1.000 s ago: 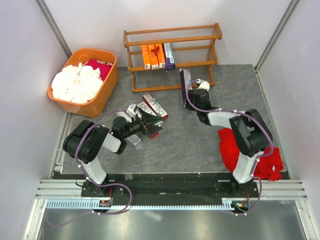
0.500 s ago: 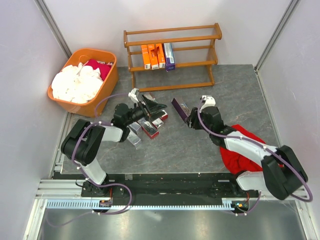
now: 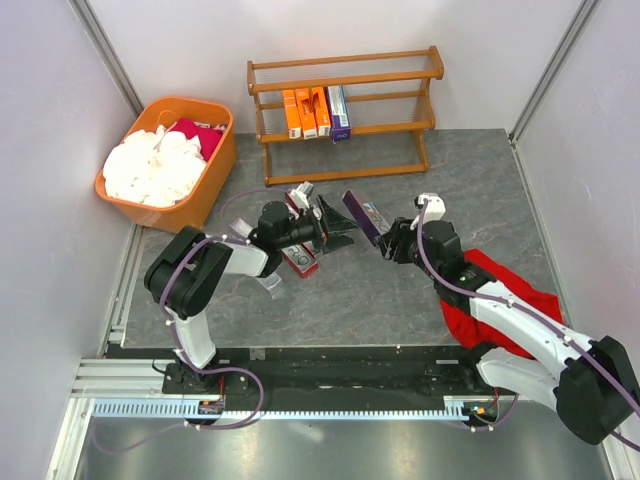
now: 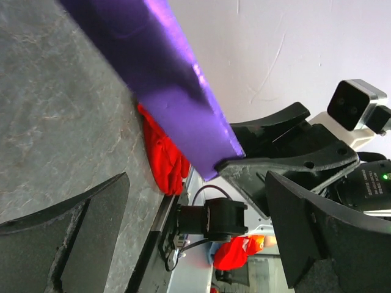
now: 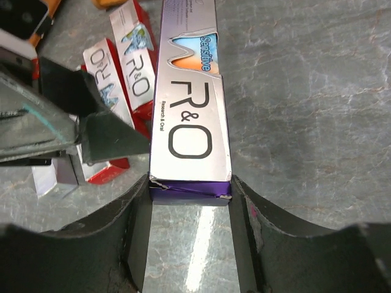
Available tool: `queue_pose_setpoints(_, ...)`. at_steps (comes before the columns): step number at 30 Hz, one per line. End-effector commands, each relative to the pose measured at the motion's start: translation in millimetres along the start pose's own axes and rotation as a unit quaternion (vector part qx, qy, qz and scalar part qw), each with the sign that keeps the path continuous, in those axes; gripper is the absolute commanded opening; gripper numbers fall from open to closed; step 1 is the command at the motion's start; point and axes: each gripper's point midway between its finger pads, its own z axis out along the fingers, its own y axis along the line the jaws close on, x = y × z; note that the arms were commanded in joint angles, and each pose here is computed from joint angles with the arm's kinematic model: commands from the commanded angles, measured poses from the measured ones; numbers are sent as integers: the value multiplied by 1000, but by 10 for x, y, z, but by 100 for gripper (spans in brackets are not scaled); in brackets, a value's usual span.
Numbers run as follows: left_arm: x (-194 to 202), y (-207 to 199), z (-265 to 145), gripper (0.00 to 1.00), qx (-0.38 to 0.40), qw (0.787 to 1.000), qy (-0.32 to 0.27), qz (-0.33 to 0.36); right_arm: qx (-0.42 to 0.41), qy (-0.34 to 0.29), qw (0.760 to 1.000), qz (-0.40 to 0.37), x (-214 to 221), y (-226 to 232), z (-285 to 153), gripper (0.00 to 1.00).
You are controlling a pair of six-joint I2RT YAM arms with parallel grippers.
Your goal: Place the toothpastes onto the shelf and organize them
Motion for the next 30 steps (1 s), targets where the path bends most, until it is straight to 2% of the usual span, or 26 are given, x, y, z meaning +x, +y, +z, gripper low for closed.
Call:
queue_pose_setpoints(1, -24, -153, 128, 100, 22, 999, 8, 32, -31, -27, 999, 2, -234, 254, -93, 34)
queue_pose_setpoints(9, -11, -47, 262, 99, 10, 1000, 17, 21, -59, -32, 998, -1, -210, 450, -240, 34)
queue_pose_setpoints(11, 12, -21, 291, 93, 10, 1000, 22, 18, -69, -36, 997, 1, -212, 516, -281, 34)
queue_pose_setpoints(14, 14, -78, 314, 77, 24, 999, 23, 23, -83, -36, 996, -2, -179, 610, -297, 35)
queue_pose_setpoints(15, 29, -88, 310, 67, 28, 999, 25, 20, -84, -32, 996, -4, -156, 625, -288, 36)
queue_pose_setpoints(18, 38, -181, 286, 54, 50, 998, 22, 27, -84, -15, 996, -8, -24, 634, -233, 41)
queue_pose_setpoints(19, 35, -204, 272, 51, 56, 998, 20, 29, -85, -11, 996, -9, 20, 642, -210, 46)
queue_pose_setpoints(23, 60, -265, 224, 47, 75, 997, 17, 22, -79, -5, 997, -4, 119, 600, -169, 59)
queue_pose_setpoints(30, 89, -374, 190, 43, 106, 994, 21, 13, -54, -31, 998, 4, 46, 501, -158, 73)
